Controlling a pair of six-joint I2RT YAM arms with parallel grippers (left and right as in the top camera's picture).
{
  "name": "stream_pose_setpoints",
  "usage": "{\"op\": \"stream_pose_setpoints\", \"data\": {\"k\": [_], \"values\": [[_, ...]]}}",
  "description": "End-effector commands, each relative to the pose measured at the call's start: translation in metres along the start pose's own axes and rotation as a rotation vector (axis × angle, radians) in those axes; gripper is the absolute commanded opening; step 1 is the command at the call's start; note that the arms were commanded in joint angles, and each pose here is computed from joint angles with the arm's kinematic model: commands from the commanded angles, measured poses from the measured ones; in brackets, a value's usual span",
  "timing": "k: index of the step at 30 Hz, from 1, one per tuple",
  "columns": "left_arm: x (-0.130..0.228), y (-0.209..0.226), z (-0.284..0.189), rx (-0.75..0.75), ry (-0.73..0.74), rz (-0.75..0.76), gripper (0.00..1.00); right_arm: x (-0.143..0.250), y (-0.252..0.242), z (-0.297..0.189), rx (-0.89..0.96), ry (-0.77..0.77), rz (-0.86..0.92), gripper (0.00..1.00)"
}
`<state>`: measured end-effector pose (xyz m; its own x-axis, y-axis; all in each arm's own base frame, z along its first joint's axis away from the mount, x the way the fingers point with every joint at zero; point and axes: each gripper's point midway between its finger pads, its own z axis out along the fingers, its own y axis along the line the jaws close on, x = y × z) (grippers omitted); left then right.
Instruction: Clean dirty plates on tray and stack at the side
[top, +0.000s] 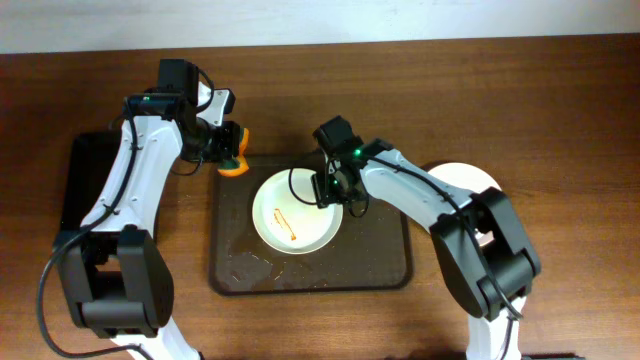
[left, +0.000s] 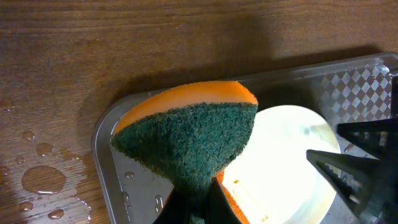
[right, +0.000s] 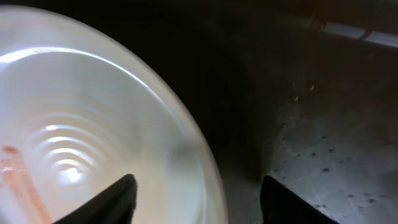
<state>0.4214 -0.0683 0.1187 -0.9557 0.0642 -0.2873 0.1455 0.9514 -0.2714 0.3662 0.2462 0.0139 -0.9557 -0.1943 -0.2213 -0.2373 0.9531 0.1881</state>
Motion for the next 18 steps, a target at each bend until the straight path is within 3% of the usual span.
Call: {"op": "stream_pose_setpoints", "data": {"k": [1,2,3,4,6,10,11,13,14,15,16,18], "values": [[-0.003,0.0,-0.004,-0.004,-0.011,0.018,0.0,0.005,-0.001,0.007,-0.006,0.029,0.063,0.46],[-0.003,0.0,-0.004,-0.004,-0.011,0.018,0.0,0.01,-0.002,0.008,0.002,0.047,0.105,0.32],[-0.003,-0.001,-0.004,-0.004,-0.011,0.018,0.0,0.021,-0.005,0.01,0.018,0.079,0.182,0.1],[-0.002,0.0,-0.004,-0.004,-0.011,0.018,0.0,0.03,-0.008,0.011,0.037,0.11,0.266,0.04],[-0.002,-0.001,-0.004,-0.003,-0.01,0.018,0.0,0.047,-0.014,0.01,0.083,0.166,0.442,0.04],[0.006,-0.01,0.004,0.005,0.033,0.032,0.0,0.055,-0.009,0.008,0.065,0.209,0.497,0.04],[0.01,-0.017,0.011,0.01,0.053,0.046,0.0,0.058,0.0,0.007,0.015,0.24,0.501,0.32],[0.008,-0.019,0.013,0.012,0.047,0.053,0.0,0.046,0.003,0.009,-0.02,0.198,0.412,0.42],[0.007,-0.018,0.013,0.012,0.046,0.054,0.0,0.035,0.003,0.011,-0.044,0.157,0.369,0.4],[0.008,-0.018,0.014,0.012,0.047,0.054,0.0,0.033,0.0,0.011,-0.02,0.138,0.364,0.18],[0.008,-0.018,0.014,0.012,0.049,0.053,0.0,0.037,0.0,0.013,0.001,0.141,0.361,0.04],[0.014,-0.017,0.023,0.013,0.081,0.047,0.0,0.047,-0.009,0.018,0.049,0.148,0.437,0.04]]}}
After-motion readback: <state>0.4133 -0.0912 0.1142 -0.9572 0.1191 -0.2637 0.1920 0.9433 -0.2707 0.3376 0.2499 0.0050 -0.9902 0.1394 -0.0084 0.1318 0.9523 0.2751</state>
